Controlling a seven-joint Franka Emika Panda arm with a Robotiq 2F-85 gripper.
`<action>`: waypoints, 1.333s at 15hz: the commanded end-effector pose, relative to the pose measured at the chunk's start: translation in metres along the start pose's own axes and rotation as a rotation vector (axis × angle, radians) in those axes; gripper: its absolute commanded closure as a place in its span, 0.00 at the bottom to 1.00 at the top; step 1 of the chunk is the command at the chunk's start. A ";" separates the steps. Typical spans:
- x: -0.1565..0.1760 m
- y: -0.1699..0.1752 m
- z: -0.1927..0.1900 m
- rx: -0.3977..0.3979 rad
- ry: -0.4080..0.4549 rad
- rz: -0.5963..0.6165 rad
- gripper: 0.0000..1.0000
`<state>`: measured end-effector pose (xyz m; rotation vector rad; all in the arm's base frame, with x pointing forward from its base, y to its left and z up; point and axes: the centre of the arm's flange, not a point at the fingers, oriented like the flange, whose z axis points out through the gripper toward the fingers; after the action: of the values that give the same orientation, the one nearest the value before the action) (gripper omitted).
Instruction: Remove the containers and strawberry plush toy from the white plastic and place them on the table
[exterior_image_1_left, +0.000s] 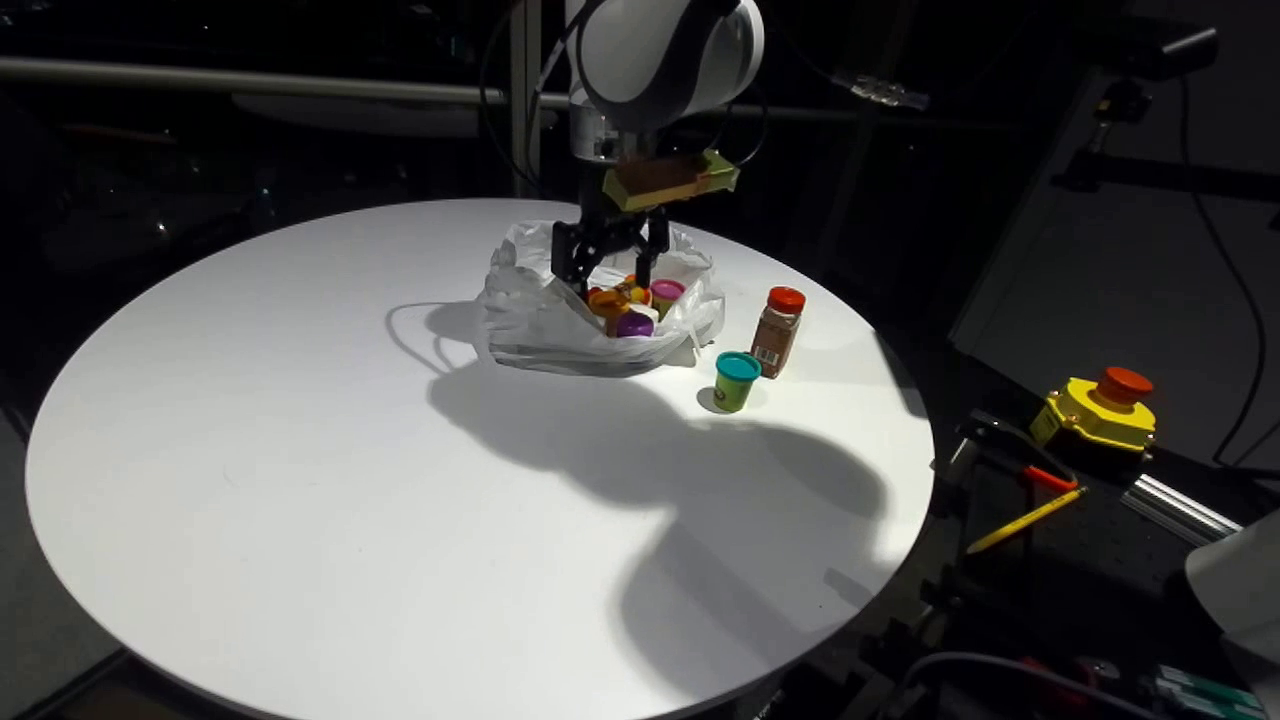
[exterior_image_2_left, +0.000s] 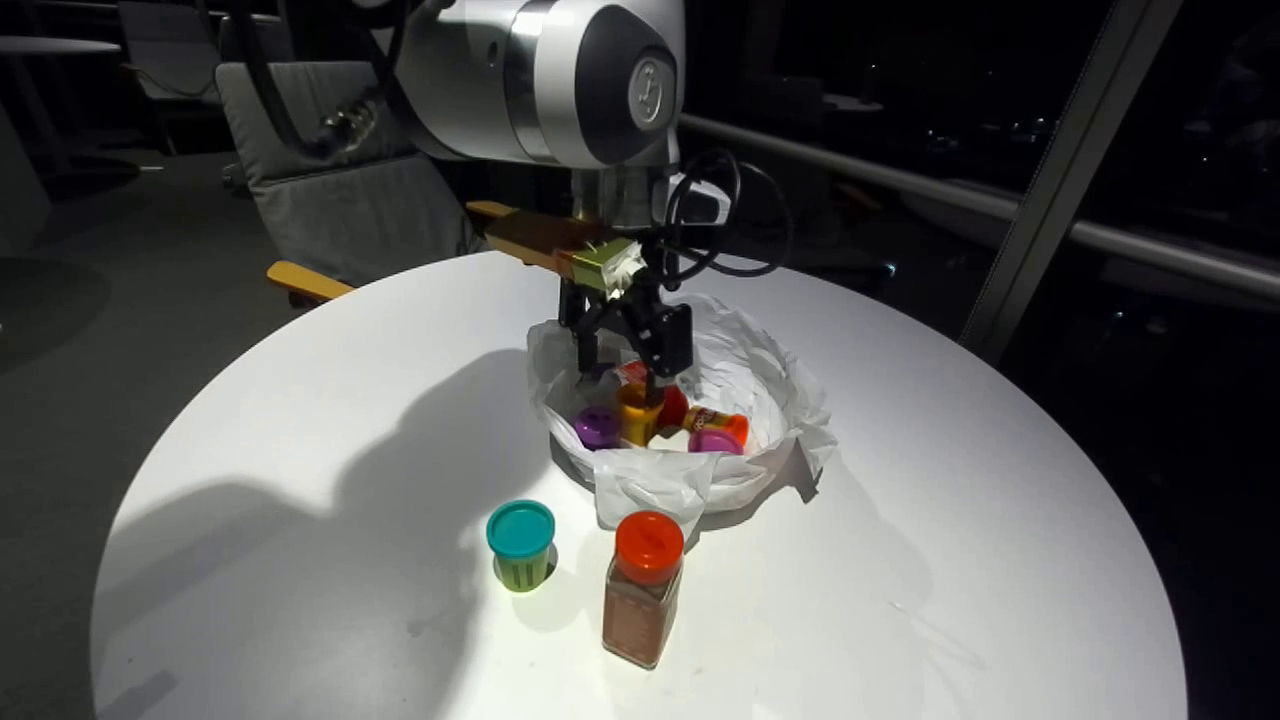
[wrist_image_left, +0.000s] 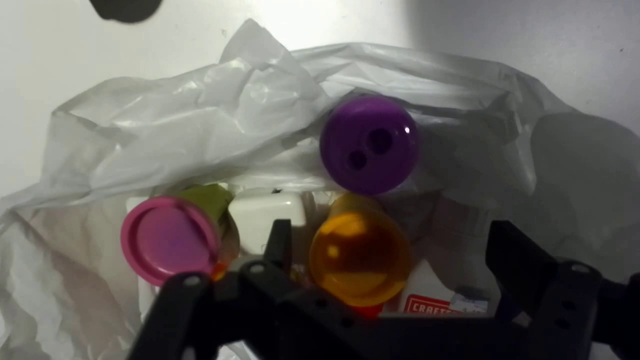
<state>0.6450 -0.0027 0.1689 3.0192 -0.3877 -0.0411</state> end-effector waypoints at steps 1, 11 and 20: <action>0.021 0.001 0.010 0.023 -0.012 0.028 0.00; 0.027 0.006 0.035 0.038 -0.022 0.102 0.51; 0.003 0.025 -0.021 0.028 0.028 0.155 0.77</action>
<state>0.6595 -0.0383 0.1440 2.9951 -0.6013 -0.0444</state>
